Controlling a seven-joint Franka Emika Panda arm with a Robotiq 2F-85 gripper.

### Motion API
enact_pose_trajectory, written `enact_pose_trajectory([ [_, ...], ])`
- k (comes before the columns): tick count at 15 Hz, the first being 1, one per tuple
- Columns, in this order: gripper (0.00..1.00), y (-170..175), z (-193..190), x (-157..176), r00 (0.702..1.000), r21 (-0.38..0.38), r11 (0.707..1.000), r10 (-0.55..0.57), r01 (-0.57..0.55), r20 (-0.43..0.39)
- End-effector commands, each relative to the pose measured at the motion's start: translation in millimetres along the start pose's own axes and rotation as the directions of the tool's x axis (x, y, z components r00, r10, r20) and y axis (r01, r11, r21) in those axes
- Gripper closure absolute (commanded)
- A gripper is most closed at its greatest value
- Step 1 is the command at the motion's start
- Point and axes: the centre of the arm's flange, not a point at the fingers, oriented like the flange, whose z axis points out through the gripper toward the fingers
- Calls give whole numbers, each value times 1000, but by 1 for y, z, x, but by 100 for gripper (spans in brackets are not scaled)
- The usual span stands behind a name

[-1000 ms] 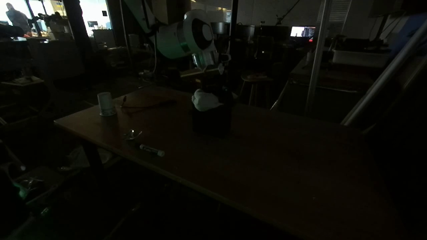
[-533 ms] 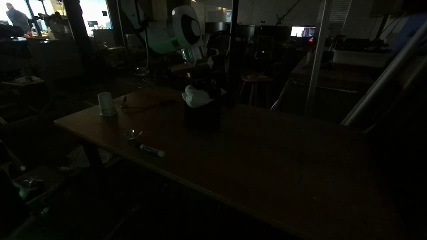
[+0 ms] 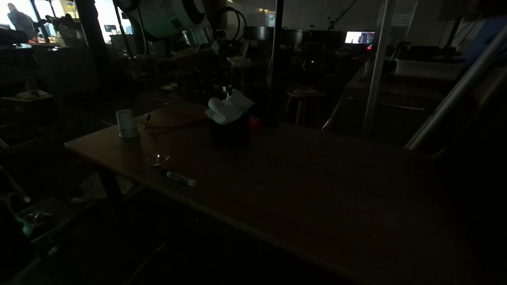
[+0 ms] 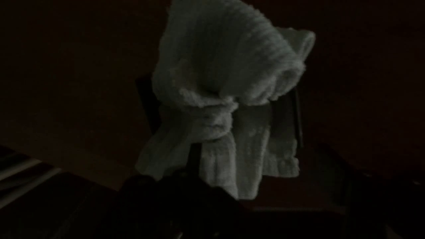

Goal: Put the white towel in the basket.

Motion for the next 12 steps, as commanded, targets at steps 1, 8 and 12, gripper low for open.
enact_pose_trajectory([
  [1,0,-32,-38,3,1000,-32,999,20,-21,-17],
  [8,38,-48,-58,12,996,-109,990,93,-94,-7],
  [12,68,-16,-59,17,986,-186,969,168,-161,19],
])
